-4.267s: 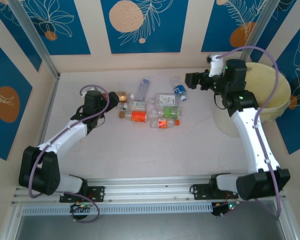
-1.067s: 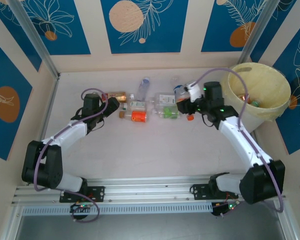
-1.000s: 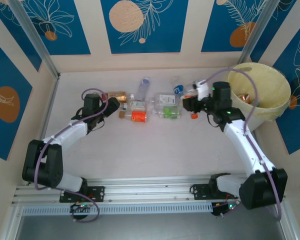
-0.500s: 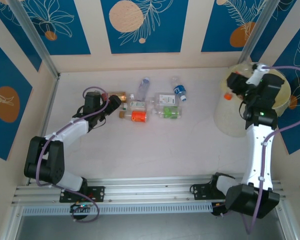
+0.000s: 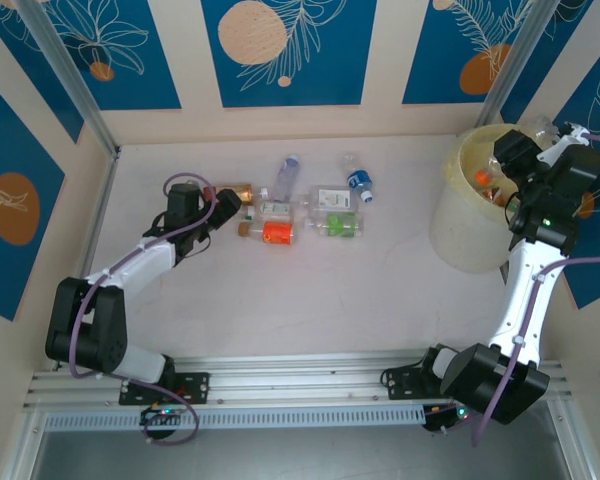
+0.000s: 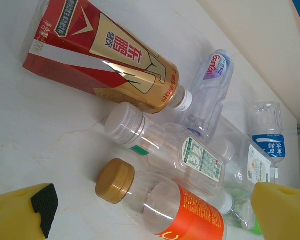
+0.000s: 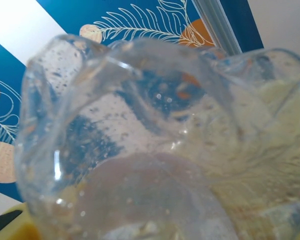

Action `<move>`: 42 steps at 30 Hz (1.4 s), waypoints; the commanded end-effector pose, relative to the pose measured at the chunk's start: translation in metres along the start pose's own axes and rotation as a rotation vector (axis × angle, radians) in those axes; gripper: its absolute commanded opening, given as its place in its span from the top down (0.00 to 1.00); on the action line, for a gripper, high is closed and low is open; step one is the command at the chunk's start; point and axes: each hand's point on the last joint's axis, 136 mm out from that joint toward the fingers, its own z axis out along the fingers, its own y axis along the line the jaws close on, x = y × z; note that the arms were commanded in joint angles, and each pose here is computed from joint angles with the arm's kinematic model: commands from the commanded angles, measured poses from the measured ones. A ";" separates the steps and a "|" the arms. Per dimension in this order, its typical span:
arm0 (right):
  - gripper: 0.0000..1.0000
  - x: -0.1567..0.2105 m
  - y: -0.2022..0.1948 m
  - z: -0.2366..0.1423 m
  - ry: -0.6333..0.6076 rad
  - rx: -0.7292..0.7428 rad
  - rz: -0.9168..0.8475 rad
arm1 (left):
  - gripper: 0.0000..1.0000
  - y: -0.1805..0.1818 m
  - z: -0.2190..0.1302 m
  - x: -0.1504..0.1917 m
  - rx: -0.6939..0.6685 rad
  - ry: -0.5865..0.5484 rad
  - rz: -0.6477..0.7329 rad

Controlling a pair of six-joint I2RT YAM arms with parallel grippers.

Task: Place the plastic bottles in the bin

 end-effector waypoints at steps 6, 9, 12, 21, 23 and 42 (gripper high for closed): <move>0.53 -0.048 -0.010 -0.034 -0.293 0.065 0.038 | 0.00 0.004 0.003 -0.004 -0.004 -0.007 0.002; 0.53 -0.049 -0.021 -0.034 -0.328 0.118 -0.040 | 0.00 0.005 0.003 -0.003 -0.010 -0.007 0.002; 0.54 -0.043 -0.017 -0.032 -0.300 0.173 -0.102 | 0.00 0.007 0.004 -0.003 -0.016 -0.008 0.002; 0.50 -0.009 -0.072 -0.029 -0.242 0.341 -0.135 | 0.00 0.010 0.011 0.000 -0.019 0.011 -0.004; 0.49 -0.003 -0.082 -0.023 -0.190 0.353 -0.116 | 0.00 0.009 0.012 0.001 -0.018 0.017 -0.003; 0.45 0.103 -0.061 0.005 0.363 0.200 0.045 | 0.00 0.019 0.014 0.005 -0.049 0.024 -0.003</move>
